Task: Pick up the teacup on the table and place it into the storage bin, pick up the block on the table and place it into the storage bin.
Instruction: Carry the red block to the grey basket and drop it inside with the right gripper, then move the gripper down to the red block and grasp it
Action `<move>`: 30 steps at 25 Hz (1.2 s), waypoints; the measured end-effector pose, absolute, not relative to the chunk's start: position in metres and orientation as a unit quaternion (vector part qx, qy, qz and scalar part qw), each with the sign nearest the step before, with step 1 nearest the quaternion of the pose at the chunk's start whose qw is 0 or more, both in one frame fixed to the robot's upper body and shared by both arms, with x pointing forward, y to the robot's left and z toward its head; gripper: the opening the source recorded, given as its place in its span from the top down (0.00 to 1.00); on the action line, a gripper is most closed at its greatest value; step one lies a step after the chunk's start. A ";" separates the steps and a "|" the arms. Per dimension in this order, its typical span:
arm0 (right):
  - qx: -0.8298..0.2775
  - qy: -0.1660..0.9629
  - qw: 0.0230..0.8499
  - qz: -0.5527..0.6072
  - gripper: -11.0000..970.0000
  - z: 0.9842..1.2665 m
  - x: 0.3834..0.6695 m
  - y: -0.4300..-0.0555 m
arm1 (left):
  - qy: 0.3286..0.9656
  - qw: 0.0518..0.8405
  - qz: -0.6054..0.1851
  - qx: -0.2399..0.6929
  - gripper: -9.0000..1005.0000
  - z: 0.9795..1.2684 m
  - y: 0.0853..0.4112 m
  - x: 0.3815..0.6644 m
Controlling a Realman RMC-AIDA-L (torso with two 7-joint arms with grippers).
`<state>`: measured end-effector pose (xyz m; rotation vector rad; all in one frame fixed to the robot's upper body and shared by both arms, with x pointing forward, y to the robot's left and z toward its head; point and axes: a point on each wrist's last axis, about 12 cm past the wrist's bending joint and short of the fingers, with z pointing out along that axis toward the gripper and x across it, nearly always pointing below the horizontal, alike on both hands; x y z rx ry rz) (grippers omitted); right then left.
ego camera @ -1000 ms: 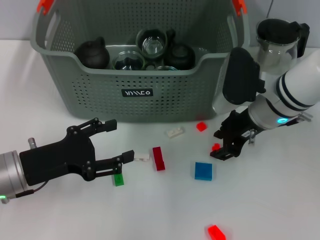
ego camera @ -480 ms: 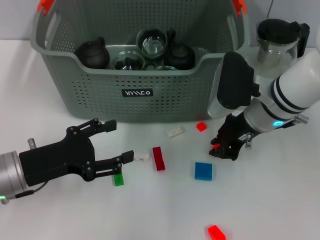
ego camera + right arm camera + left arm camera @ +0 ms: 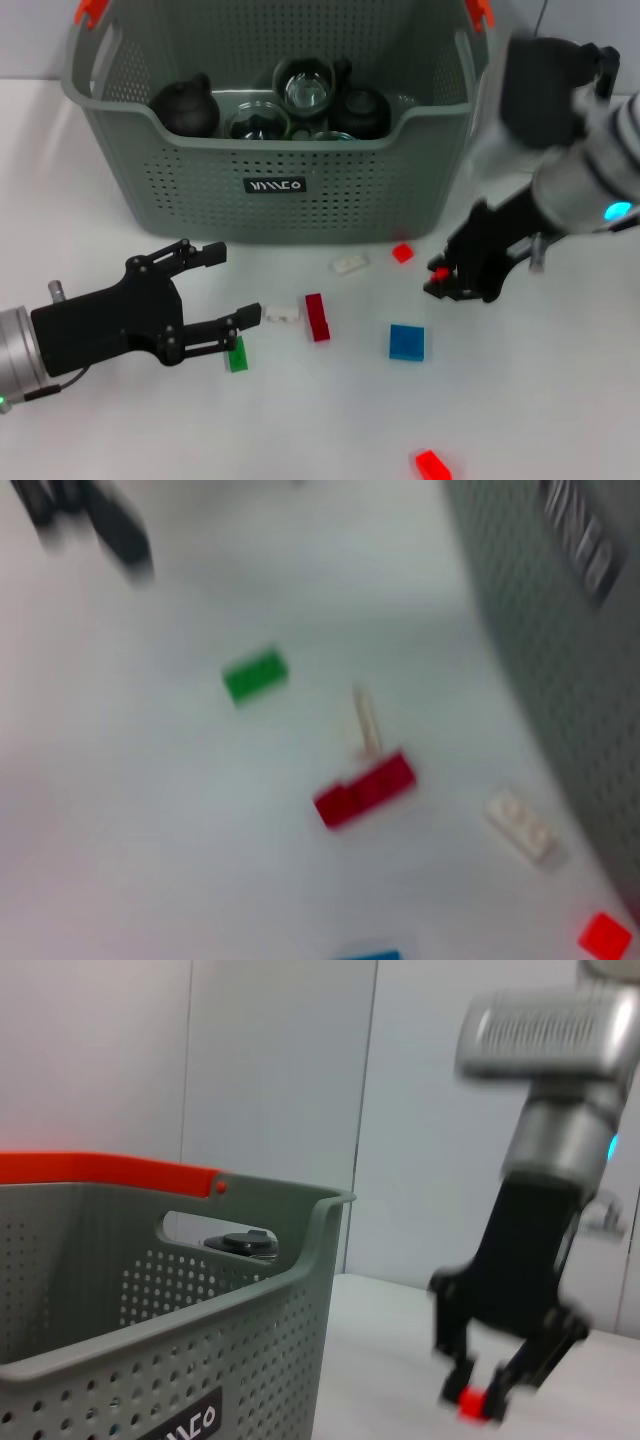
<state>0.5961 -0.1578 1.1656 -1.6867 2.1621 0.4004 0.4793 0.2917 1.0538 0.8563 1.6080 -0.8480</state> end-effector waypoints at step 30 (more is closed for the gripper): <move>-0.382 0.767 0.485 0.174 0.50 1.297 0.672 -0.174 | 0.672 0.537 -0.358 0.364 0.13 1.056 0.291 0.482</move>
